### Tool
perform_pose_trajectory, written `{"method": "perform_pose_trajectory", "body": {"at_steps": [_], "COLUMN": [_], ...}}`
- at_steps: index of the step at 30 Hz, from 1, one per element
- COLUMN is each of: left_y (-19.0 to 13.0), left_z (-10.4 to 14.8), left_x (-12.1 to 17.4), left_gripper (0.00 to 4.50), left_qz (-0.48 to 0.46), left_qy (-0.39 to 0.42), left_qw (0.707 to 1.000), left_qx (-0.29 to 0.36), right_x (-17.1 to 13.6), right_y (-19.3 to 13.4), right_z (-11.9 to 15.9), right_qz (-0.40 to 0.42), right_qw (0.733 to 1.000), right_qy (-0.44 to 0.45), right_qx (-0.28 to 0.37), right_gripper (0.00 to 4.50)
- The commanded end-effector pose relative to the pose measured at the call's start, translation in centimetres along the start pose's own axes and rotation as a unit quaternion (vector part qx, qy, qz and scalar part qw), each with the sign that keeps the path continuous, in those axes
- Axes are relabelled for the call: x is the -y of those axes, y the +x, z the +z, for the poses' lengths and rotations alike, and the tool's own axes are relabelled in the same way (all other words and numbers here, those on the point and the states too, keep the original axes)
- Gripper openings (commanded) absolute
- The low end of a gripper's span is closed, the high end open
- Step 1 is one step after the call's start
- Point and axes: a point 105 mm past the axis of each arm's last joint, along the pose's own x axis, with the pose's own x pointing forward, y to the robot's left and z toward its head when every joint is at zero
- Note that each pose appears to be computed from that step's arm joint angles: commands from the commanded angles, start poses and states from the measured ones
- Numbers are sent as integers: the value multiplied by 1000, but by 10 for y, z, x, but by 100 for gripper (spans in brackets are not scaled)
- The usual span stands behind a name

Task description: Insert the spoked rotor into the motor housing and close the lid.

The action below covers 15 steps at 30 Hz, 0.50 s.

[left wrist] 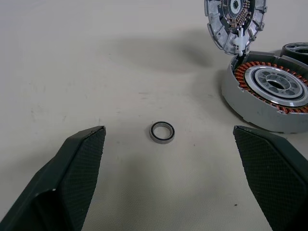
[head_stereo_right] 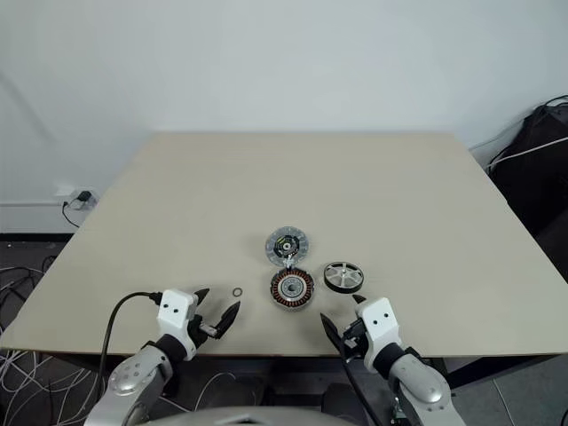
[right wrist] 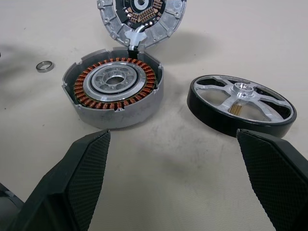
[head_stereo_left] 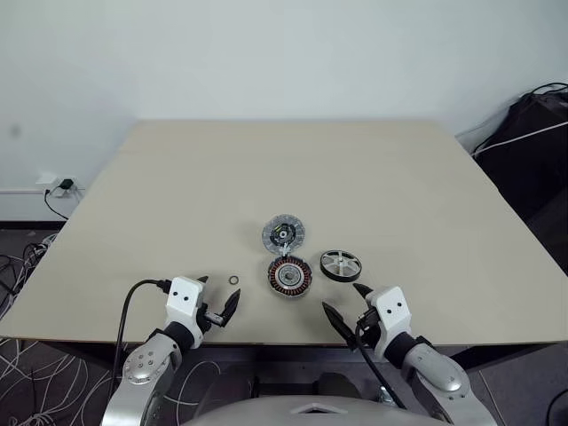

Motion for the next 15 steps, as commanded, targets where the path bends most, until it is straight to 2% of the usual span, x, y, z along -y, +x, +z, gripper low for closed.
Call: {"method": "perform_pose_trajectory", "body": {"at_steps": [1,11,15], "left_y": [1,2,8], "left_z": [6,4,0], "left_x": [-1,-2,-14], "left_gripper": [448,448,448], "left_qz": [0,2,27], "left_qy": [8,14,42], "left_qw": [1000,1000,999], "left_qx": [11,7,-15], "right_x": [1,-1,-2], "right_y": [1,2,2], "right_z": [11,14,16], "right_qz": [-4,-3,-3], "right_qw": [1000,1000,1000], "right_qy": [-10,-10,-10], "right_qx": [24,26,28], "right_gripper": [450,450,450]}}
